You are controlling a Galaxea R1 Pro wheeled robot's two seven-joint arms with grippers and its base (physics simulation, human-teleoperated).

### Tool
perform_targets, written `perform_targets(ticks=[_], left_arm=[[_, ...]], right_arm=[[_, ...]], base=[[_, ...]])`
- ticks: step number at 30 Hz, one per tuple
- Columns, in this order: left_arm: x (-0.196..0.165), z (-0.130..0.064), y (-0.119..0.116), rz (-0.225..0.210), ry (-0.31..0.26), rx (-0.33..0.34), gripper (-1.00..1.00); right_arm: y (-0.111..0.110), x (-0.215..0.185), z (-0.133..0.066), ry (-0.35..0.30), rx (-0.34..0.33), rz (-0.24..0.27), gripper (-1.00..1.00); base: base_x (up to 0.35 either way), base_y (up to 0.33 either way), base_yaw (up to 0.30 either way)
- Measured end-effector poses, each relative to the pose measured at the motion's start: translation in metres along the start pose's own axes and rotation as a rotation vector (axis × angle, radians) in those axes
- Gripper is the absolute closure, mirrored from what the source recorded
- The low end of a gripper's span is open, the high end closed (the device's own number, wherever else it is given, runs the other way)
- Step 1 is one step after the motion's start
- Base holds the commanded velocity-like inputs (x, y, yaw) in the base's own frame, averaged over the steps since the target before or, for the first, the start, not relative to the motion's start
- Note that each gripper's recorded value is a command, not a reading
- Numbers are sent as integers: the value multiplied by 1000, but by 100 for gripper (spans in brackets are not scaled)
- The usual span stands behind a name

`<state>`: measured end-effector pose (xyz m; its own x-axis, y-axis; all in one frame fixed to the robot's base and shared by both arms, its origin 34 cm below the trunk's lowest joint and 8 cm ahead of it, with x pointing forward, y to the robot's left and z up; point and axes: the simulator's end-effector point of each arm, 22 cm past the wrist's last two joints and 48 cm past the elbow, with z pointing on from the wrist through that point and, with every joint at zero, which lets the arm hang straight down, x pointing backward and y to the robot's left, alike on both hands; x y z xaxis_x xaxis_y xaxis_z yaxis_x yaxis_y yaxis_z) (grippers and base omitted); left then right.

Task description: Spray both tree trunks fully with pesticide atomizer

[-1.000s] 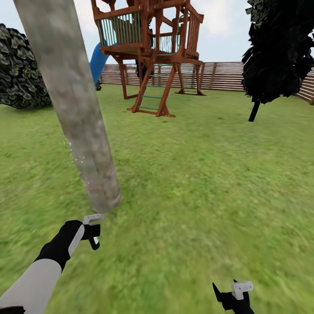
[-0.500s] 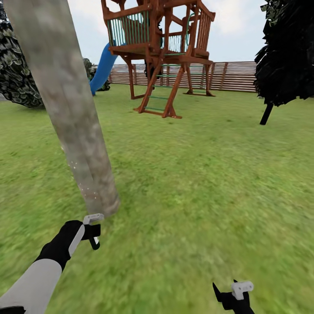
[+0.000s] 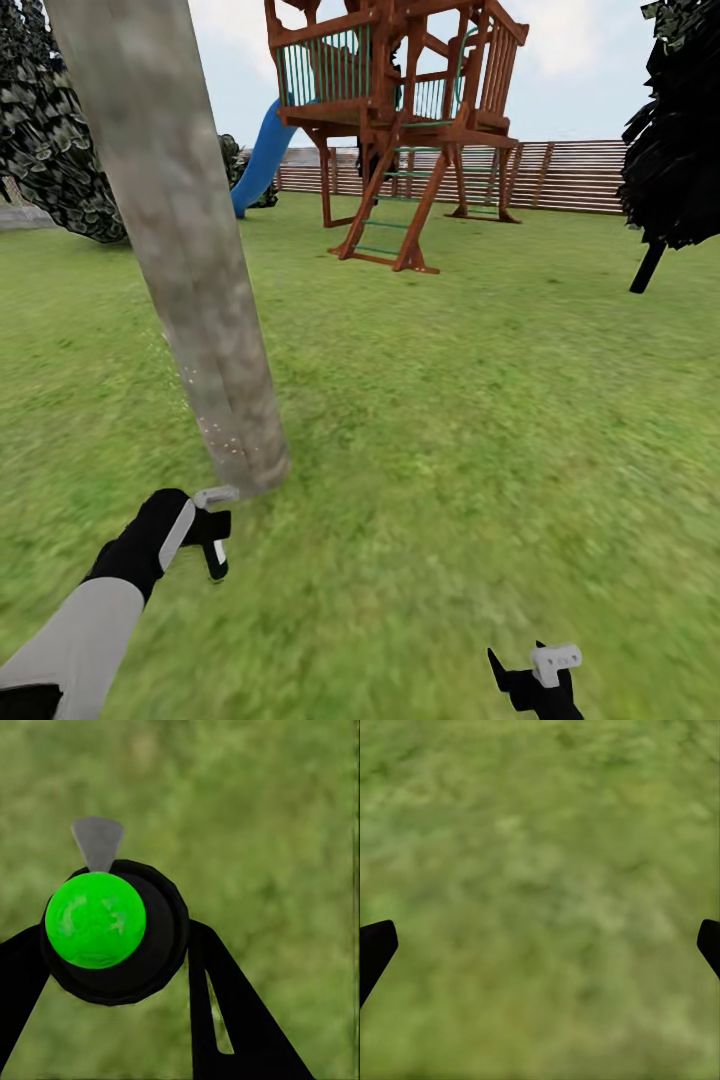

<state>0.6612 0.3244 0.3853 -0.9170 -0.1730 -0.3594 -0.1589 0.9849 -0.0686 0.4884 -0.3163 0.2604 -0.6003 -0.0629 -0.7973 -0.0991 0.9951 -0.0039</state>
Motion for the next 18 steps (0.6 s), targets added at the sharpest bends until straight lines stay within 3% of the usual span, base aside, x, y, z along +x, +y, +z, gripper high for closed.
perform_targets(ticks=[2, 4, 10, 14, 18], left_arm=[[-7, -3, -2, 1, -7, 3, 100], [-27, -14, -3, 6, -55, 5, 100], [-47, -27, -5, 12, -107, 6, 100], [-50, -28, -7, 13, -110, 8, 100], [-45, -32, -6, 12, -56, 6, 100]], right_arm=[[0, 0, 0, 0, 0, 0, -100], [0, 0, 0, -1, 0, -1, -100], [0, 0, 0, 0, -1, -1, -100], [0, 0, 0, 0, -1, -2, -100], [0, 0, 0, 1, -2, -2, -100]], base=[[0, 0, 0], [-156, -101, 0], [-79, -237, 0], [120, -268, 0], [131, -263, 123]])
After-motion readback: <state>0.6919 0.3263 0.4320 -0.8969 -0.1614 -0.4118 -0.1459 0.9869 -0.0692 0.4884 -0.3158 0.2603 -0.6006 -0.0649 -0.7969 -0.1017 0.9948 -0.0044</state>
